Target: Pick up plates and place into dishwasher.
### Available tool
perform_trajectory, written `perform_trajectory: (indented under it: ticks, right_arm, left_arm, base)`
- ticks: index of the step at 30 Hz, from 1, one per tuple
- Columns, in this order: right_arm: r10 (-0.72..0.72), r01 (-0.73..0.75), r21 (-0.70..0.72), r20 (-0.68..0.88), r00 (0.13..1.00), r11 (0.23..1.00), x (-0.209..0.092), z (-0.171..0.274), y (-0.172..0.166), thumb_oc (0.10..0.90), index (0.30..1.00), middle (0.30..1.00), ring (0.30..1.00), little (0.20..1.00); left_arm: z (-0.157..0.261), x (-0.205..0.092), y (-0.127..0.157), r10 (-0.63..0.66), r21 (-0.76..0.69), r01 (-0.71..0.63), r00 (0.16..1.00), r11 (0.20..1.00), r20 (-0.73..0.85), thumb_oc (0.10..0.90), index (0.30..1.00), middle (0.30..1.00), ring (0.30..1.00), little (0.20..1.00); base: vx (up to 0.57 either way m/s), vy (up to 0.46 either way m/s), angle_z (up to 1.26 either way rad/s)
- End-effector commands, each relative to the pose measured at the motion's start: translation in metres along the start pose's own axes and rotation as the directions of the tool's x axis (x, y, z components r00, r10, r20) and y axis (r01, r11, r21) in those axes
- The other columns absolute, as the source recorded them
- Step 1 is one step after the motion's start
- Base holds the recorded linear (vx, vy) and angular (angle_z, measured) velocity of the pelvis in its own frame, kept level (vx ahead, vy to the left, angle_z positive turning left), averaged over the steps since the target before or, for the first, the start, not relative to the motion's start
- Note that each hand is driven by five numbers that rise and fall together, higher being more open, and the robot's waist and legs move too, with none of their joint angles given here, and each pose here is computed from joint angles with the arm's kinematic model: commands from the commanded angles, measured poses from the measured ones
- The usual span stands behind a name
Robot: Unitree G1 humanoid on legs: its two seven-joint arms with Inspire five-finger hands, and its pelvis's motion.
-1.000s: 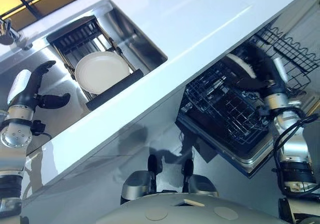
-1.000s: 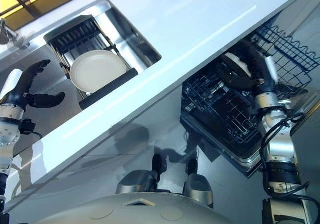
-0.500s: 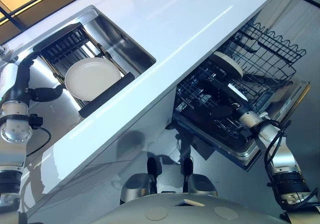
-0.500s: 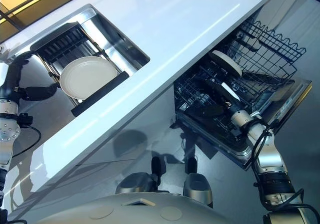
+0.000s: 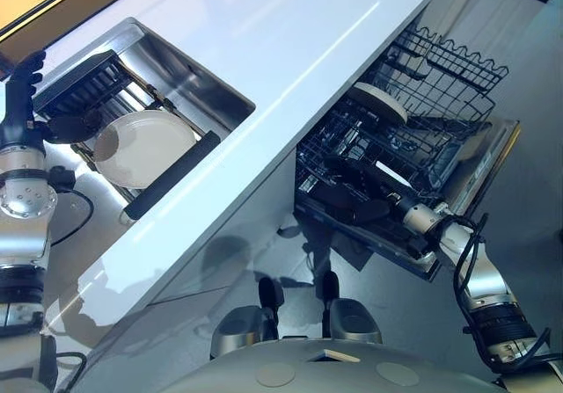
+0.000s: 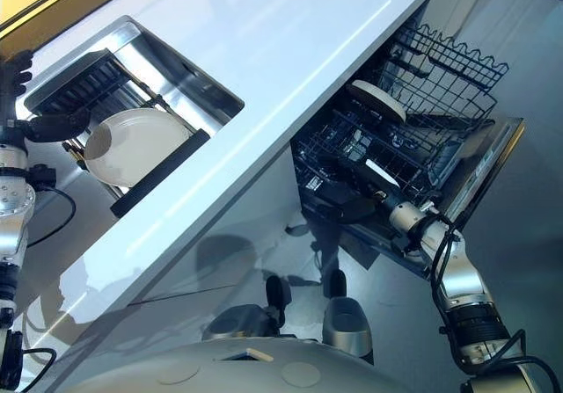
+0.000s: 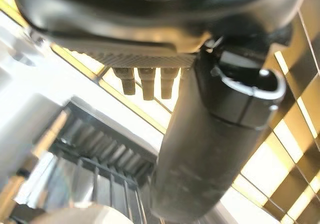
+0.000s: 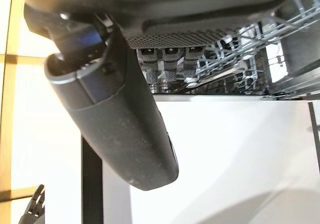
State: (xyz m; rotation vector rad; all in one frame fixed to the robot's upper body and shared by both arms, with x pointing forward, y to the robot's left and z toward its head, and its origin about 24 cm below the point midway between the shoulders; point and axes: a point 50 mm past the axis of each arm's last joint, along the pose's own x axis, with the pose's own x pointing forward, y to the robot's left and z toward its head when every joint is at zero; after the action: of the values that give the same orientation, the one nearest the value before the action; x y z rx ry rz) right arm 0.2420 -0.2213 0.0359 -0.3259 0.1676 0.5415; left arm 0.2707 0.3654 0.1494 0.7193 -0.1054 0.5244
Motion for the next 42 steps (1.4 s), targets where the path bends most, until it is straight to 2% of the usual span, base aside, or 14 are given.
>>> perform_trajectory:
  ticks: [1,5,13,18,22,27,32,38,42]
  right_arm:
    - [0.016,-0.004,-0.054,0.219,0.976,0.999,0.007,0.045,-0.005,0.8,0.9,0.9,0.9,0.9]
    - [0.002,0.017,-0.077,0.236,0.972,0.997,0.01,0.053,-0.006,0.8,0.9,0.9,0.9,0.9]
    - [-0.029,0.063,-0.12,0.272,0.962,0.991,0.013,0.072,-0.017,0.8,0.9,0.9,0.9,0.9]
    - [-0.051,0.093,-0.131,0.292,0.955,0.987,0.012,0.078,-0.025,0.8,0.9,0.9,0.9,0.9]
    - [-0.063,0.11,-0.141,0.303,0.951,0.984,0.013,0.084,-0.03,0.8,0.9,0.9,0.9,0.9]
    - [-0.077,0.127,-0.147,0.309,0.948,0.981,0.012,0.089,-0.034,0.8,0.9,0.9,0.9,0.9]
    - [-0.09,0.139,-0.135,0.318,0.944,0.981,0.004,0.089,-0.039,0.8,0.9,0.9,0.9,0.9]
    - [-0.106,0.145,-0.113,0.3,0.948,0.983,0.001,0.083,-0.038,0.8,0.9,0.9,0.9,0.9]
    - [-0.112,0.138,-0.086,0.254,0.961,0.987,0.0,0.07,-0.035,0.8,0.9,0.9,0.9,0.9]
  left_arm:
    - [0.057,0.031,0.047,0.212,-0.091,-0.197,0.957,0.976,0.196,0.8,0.9,0.9,0.9,0.9]
    - [0.067,0.039,0.04,0.158,-0.122,-0.137,0.97,0.983,0.182,0.8,0.9,0.9,0.9,0.9]
    - [0.058,0.05,0.031,0.008,0.015,-0.009,0.997,1.0,0.073,0.8,0.9,0.9,0.9,0.9]
    - [0.045,0.053,0.021,-0.167,0.059,0.169,0.985,0.984,-0.03,0.8,0.9,0.9,0.9,0.9]
    - [0.032,0.053,0.01,-0.298,0.118,0.315,0.943,0.942,-0.145,0.8,0.9,0.9,0.9,0.9]
    - [0.013,0.048,0.01,-0.394,0.184,0.461,0.865,0.868,-0.311,0.8,0.9,0.9,0.9,0.9]
    - [-0.006,0.036,0.016,-0.49,0.163,0.598,0.76,0.785,-0.428,0.8,0.9,0.9,0.9,0.9]
    - [-0.022,0.018,0.021,-0.572,0.092,0.672,0.686,0.734,-0.449,0.8,0.9,0.9,0.9,0.9]
    - [-0.026,0.01,0.023,-0.589,0.068,0.667,0.697,0.742,-0.408,0.8,0.9,0.9,0.9,0.9]
  base:
    - [-0.01,0.053,-0.03]
    - [-0.07,0.056,-0.04]
    - [-0.08,0.024,-0.03]
    - [-0.04,0.026,0.04]
    - [-0.04,0.02,0.01]
    - [-0.02,0.004,0.01]
    - [0.0,0.0,0.0]
    - [0.01,-0.024,0.0]
    - [0.04,-0.063,0.06]
